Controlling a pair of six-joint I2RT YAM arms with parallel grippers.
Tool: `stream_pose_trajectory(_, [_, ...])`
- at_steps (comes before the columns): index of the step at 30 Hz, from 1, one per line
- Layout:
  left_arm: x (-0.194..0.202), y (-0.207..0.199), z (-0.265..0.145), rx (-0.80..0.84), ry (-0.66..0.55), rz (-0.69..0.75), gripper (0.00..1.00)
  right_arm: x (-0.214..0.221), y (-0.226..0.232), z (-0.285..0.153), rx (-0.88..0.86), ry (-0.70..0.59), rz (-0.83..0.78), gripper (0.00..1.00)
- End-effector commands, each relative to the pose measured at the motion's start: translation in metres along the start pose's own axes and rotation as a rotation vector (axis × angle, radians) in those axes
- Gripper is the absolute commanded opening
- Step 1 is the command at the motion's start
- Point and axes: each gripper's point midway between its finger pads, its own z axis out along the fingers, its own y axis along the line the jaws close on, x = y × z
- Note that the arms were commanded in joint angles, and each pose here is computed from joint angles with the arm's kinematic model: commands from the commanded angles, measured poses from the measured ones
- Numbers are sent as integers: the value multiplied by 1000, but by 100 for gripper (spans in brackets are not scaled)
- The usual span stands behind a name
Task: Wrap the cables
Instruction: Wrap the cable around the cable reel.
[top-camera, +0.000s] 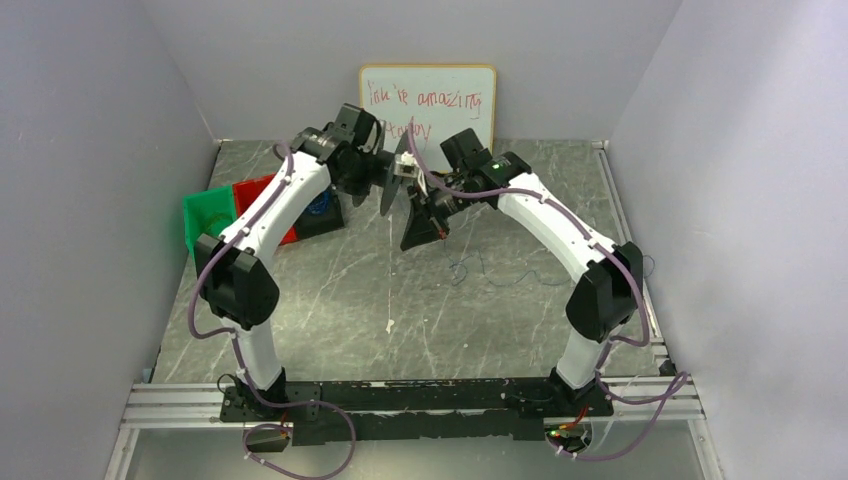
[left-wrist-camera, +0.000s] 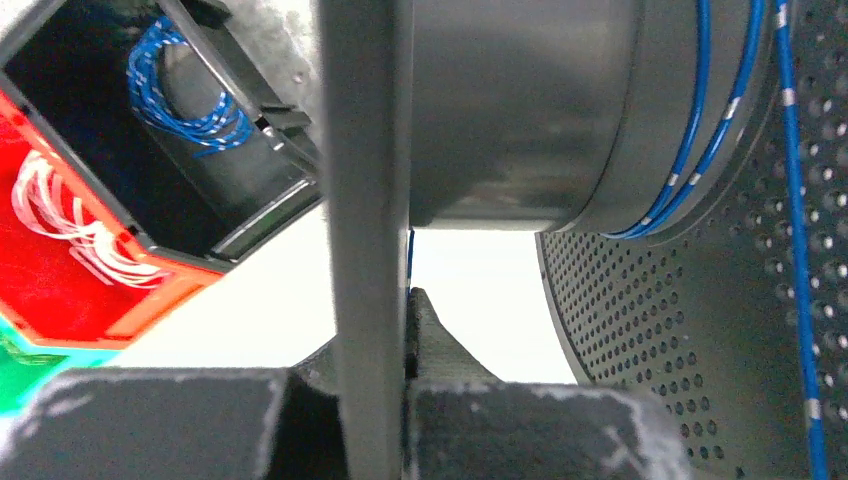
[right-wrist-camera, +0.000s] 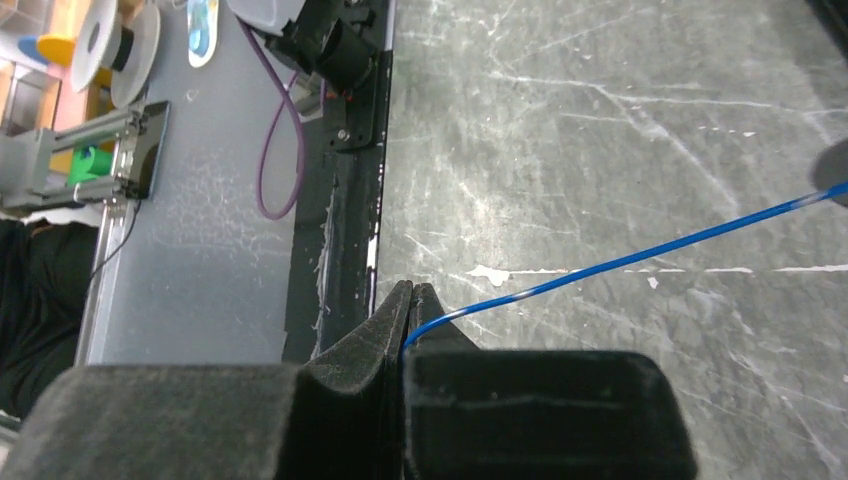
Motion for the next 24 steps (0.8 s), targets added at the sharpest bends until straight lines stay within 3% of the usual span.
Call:
stream_pose_trajectory(1, [-57,16,-28,106,-198,-255,2,21,18,17,-92,55,2,0])
stream_pose_trajectory(14, [-104,53,-95,374,-463,-473,2,51,0,33,-151,100,96,0])
stream_pose_trajectory(19, [-98,54,-117,470,-508,-351,2,50,-25,15,-109,44,158,0])
stream_pose_trajectory(24, [-73,20,-149,700,-513,-149,2,43,-64,-20,-22,-67,279,0])
